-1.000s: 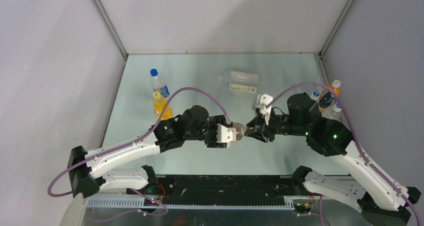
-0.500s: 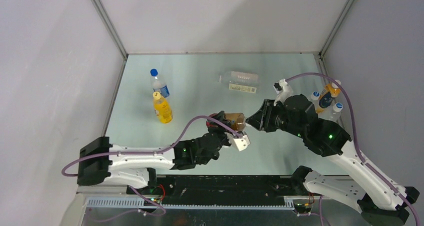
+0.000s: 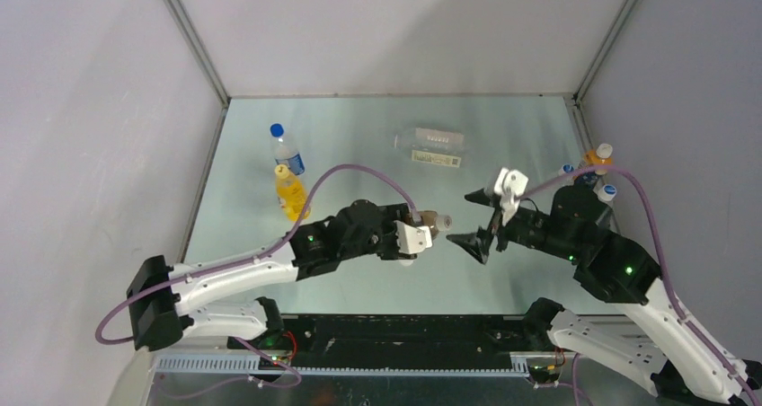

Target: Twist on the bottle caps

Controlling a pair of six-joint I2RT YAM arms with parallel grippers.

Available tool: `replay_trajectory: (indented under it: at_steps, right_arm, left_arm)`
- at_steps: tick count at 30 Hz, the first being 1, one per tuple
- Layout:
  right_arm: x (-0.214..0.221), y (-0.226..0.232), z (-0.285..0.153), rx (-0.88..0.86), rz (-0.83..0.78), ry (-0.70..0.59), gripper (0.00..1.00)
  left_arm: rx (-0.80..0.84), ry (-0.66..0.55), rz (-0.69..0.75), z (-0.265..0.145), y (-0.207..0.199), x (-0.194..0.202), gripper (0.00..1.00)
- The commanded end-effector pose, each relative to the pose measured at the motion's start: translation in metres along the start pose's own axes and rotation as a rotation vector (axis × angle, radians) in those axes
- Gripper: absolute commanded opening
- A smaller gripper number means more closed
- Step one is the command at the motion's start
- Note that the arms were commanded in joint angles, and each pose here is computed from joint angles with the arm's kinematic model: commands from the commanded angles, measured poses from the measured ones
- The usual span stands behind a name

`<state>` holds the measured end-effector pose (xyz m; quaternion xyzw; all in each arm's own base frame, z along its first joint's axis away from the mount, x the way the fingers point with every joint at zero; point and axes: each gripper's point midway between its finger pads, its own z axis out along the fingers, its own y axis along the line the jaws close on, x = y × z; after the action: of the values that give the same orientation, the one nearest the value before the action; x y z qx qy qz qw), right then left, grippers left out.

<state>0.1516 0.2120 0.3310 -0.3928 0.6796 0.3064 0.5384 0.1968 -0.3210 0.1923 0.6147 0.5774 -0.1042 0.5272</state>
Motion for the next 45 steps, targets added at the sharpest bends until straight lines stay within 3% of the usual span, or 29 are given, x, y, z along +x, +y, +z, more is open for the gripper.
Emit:
replay_trajectory:
  at_steps: [1,8,11,19,24,29,32,34,38,39,42,45]
  right_arm:
    - [0.005,0.026,-0.011,-0.245,-0.461,-0.027,0.84]
    - [0.017,0.046,-0.014,-0.425,-0.563,0.023,0.80]
    - [0.024,0.048,-0.010,-0.466,-0.565,0.066,0.69]
    - [0.028,0.051,-0.004,-0.502,-0.547,0.083,0.52]
    - [0.034,0.050,-0.001,-0.507,-0.530,0.114,0.34]
    - [0.039,0.050,0.001,-0.511,-0.492,0.142,0.25]
    - [0.038,0.047,0.010,-0.470,-0.375,0.171,0.04]
    - [0.036,0.041,0.018,-0.405,-0.272,0.194,0.00]
    - [0.026,0.018,0.041,-0.171,0.042,0.207,0.00]
    - [0.022,0.014,0.045,-0.110,0.182,0.199,0.00]
    - [0.026,-0.013,0.055,0.103,0.441,0.200,0.00]
    - [0.028,-0.020,0.063,0.179,0.681,0.152,0.00]
  left_arm:
    - [0.357,-0.127,-0.101,-0.021,-0.044,-0.028,0.00]
    - [0.501,-0.142,-0.103,-0.032,-0.052,-0.036,0.00]
    - [0.515,-0.135,-0.099,-0.031,-0.051,-0.037,0.00]
    - [0.527,-0.134,-0.091,-0.031,-0.049,-0.040,0.00]
    - [0.515,-0.143,-0.088,-0.031,-0.044,-0.043,0.00]
    - [0.496,-0.159,-0.082,-0.033,-0.039,-0.047,0.00]
    - [0.452,-0.173,-0.076,-0.032,-0.030,-0.051,0.00]
    - [0.363,-0.172,-0.075,-0.027,-0.016,-0.050,0.00]
    - [0.115,-0.181,-0.034,-0.026,0.024,-0.048,0.00]
    - [0.044,-0.177,-0.019,-0.031,0.036,-0.047,0.00]
    - [-0.135,-0.151,0.084,-0.036,0.061,-0.039,0.00]
    - [-0.286,-0.158,0.166,-0.045,0.081,-0.042,0.00]
